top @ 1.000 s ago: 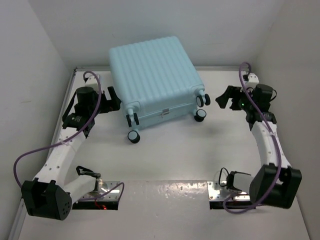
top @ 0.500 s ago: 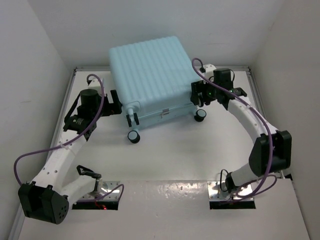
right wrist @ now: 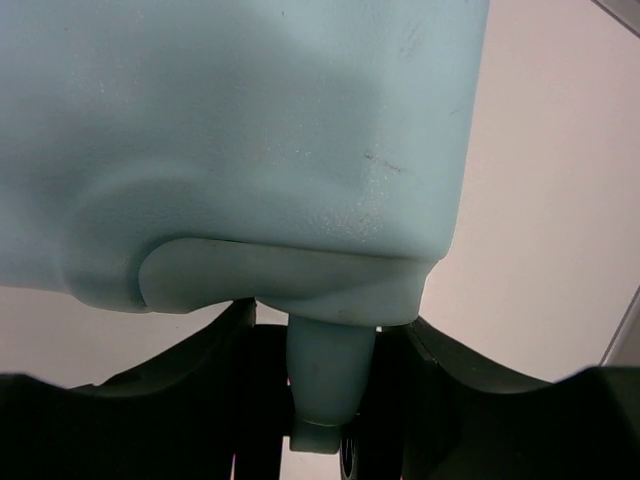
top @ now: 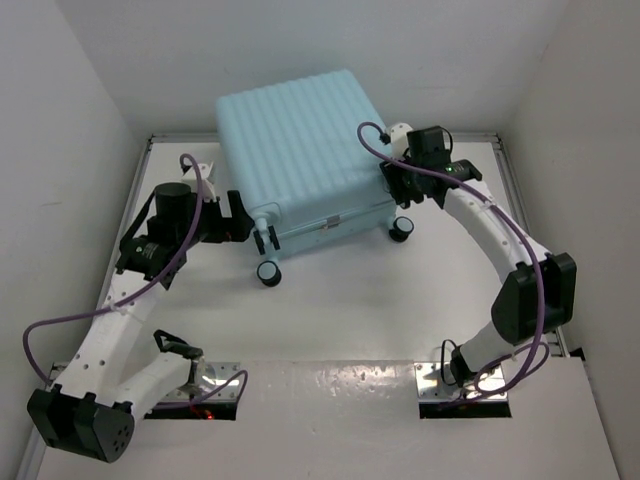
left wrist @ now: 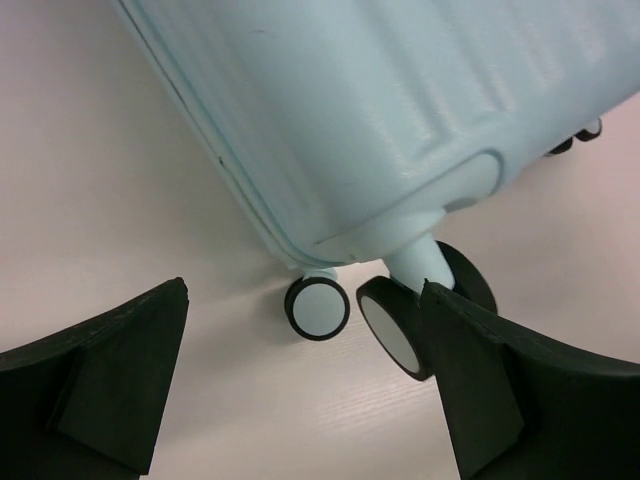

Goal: Pack the luggage

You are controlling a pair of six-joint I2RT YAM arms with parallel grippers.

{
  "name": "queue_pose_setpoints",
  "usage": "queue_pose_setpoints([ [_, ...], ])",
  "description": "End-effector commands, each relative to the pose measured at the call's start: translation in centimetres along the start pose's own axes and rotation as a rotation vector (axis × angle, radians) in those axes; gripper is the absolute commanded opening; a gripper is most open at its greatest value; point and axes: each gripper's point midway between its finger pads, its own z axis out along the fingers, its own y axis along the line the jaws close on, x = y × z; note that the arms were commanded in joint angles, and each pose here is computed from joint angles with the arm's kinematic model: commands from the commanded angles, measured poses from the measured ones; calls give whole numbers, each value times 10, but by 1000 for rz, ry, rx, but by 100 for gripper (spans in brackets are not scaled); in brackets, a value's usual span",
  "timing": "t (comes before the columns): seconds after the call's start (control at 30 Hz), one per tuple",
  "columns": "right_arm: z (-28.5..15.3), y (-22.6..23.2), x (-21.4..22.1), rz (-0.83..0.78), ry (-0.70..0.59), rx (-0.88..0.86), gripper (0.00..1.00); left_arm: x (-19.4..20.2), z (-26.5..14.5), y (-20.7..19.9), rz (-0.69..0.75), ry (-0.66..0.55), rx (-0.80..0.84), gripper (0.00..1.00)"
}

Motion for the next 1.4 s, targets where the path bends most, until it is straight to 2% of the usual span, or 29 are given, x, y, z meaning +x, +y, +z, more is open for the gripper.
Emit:
queue_pose_setpoints([
  [0.0,-51,-21,-127,-110,-417,100,0,-23,-18,-23,27,-67,95,100],
  [0.2,22,-24,-69,-48,-272,62,0,-19,-12,-43,-31,-35,122,100],
  [0.27,36,-17,-56,-15,-252,30,0,-16,-5,-38,-50,-14,59,100],
  [0.4,52,-6,-54,-7,-251,14,1,-6,-1,-40,-62,21,27,100],
  [0.47,52,-1,-59,7,-247,1,5,4,1,-45,-68,51,22,100],
  [0.5,51,-1,-60,13,-247,0,11,3,1,-44,-78,48,12,100],
  [0.53,49,2,-62,11,-251,-4,29,6,3,-47,-82,59,17,100],
  [0.57,46,8,-62,11,-251,-32,41,8,5,-50,-95,76,18,100],
  [0.67,32,11,-64,32,-258,-57,69,11,11,-55,-136,97,17,100],
  [0.7,20,15,-67,38,-271,-80,75,11,14,-58,-150,110,22,100],
  [0.9,-16,26,-63,74,-278,-163,81,24,14,-84,-233,201,126,100],
  [0.93,-24,22,-64,118,-288,-162,82,21,11,-91,-227,201,150,100],
  [1.17,-52,15,-56,154,-302,-182,85,19,20,-117,-226,213,263,100],
  [1.3,-66,7,-54,199,-312,-193,85,28,36,-118,-265,244,238,100],
  [1.37,-71,14,-51,220,-313,-252,83,29,43,-115,-284,241,212,100],
])
